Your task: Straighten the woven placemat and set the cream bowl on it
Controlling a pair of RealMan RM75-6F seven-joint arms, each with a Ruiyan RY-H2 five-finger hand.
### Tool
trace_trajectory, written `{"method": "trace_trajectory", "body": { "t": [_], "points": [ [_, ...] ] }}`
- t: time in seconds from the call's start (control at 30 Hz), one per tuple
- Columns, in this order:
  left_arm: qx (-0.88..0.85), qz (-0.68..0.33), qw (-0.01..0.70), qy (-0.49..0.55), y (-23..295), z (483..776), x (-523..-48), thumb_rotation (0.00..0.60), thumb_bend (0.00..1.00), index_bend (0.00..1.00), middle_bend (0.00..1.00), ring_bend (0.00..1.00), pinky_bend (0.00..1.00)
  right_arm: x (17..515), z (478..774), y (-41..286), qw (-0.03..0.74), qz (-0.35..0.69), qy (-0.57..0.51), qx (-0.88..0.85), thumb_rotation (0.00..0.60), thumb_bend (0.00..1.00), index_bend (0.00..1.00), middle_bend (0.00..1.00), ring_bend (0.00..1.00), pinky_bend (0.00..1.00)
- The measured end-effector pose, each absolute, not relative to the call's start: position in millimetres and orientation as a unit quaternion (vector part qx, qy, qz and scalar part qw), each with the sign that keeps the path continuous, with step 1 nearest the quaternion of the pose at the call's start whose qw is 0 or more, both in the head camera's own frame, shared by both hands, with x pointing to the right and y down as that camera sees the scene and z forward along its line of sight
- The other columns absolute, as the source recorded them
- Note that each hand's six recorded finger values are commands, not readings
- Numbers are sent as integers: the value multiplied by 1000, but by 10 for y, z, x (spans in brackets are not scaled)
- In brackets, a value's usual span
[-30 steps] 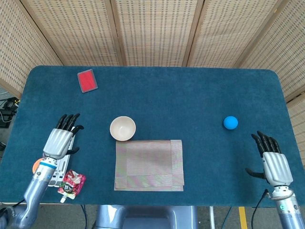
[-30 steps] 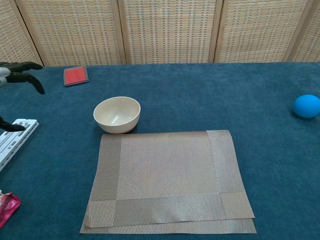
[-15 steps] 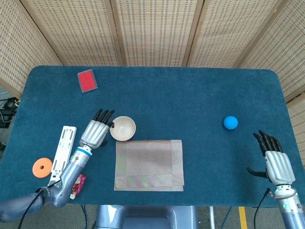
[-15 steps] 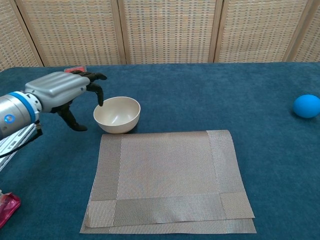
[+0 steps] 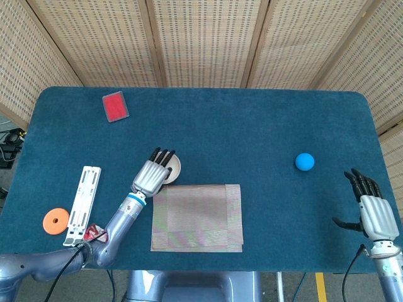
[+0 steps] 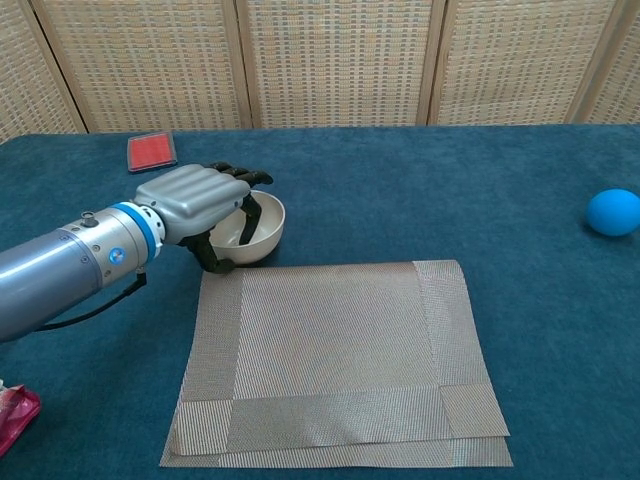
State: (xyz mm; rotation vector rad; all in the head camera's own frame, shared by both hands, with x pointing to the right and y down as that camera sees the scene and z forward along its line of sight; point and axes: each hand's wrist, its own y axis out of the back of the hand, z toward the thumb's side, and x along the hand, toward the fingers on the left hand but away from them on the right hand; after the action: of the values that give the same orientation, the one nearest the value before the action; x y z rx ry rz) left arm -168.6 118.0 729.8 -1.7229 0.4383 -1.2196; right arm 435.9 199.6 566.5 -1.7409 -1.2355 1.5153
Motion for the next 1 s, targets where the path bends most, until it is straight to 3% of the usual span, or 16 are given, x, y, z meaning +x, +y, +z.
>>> {"method": "trace_trajectory", "body": {
  "t": [0.3,0.57,1.0],
  "points": [
    [-703,-503,473,173,1188,7382,-1650,600,497,661,0,0,0,4377,5673,1984,258,561,-457,-641,600,106,62,0,0,0],
    [-689,-505,483,193,1090,7282,-1855,600,511,660,0,0,0,4356,5665,1997,262,561,-454,-640,600,106,62,0,0,0],
    [-640,-563,461,248,819,7093,-3045,600,508,647,0,0,0,4299,5665,2032,272,565,-446,-639,600,107,62,0,0,0]
  ]
}}
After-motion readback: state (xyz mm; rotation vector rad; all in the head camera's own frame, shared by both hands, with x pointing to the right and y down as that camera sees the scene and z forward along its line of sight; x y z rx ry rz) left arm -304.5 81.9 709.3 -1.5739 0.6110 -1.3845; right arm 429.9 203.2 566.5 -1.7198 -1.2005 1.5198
